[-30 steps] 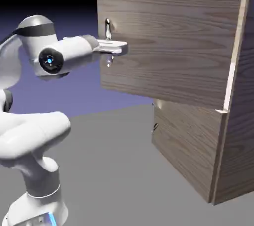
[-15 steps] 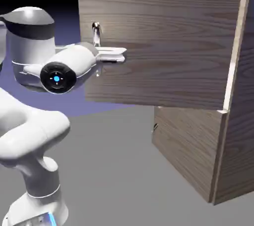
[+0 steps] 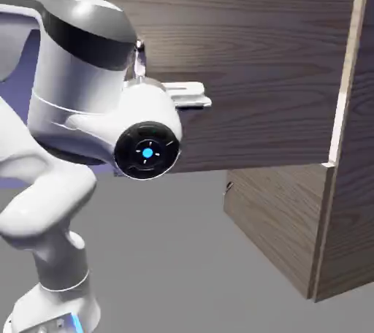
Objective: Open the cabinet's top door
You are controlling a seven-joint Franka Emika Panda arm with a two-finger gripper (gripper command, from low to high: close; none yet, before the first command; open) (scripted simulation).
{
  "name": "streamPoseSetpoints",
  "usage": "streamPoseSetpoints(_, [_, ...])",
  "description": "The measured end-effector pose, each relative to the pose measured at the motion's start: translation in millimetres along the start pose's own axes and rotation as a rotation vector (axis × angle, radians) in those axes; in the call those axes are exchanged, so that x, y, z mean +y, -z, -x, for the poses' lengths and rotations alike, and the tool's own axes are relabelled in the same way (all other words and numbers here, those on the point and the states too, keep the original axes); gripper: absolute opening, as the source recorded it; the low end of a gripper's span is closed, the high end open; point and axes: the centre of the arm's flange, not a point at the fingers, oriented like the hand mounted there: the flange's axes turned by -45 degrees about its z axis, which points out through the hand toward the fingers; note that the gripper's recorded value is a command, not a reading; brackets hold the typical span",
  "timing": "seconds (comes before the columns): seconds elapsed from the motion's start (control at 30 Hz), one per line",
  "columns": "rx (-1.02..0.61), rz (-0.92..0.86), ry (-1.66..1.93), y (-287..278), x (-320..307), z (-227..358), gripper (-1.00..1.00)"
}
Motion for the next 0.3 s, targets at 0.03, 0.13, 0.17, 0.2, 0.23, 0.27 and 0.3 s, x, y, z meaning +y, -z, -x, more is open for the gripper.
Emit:
streamPoseSetpoints(0.03, [0.0, 0.02, 0.0, 8.0, -3.0, 0.0, -1.0])
streamPoseSetpoints(0.13, [0.0, 0.078, 0.0, 30.6, -12.6, 0.0, -1.0])
streamPoseSetpoints(0.17, [0.0, 0.096, 0.0, 37.5, -15.9, 0.0, -1.0])
streamPoseSetpoints(0.2, [0.0, 0.114, 0.0, 44.2, -19.2, 0.0, -1.0])
streamPoseSetpoints(0.23, [0.0, 0.13, 0.0, 50.6, -22.4, 0.0, -1.0])
streamPoseSetpoints(0.27, [0.0, 0.147, 0.0, 56.8, -25.7, 0.0, -1.0])
streamPoseSetpoints(0.3, [0.0, 0.152, 0.0, 58.7, -26.8, 0.0, 1.0])
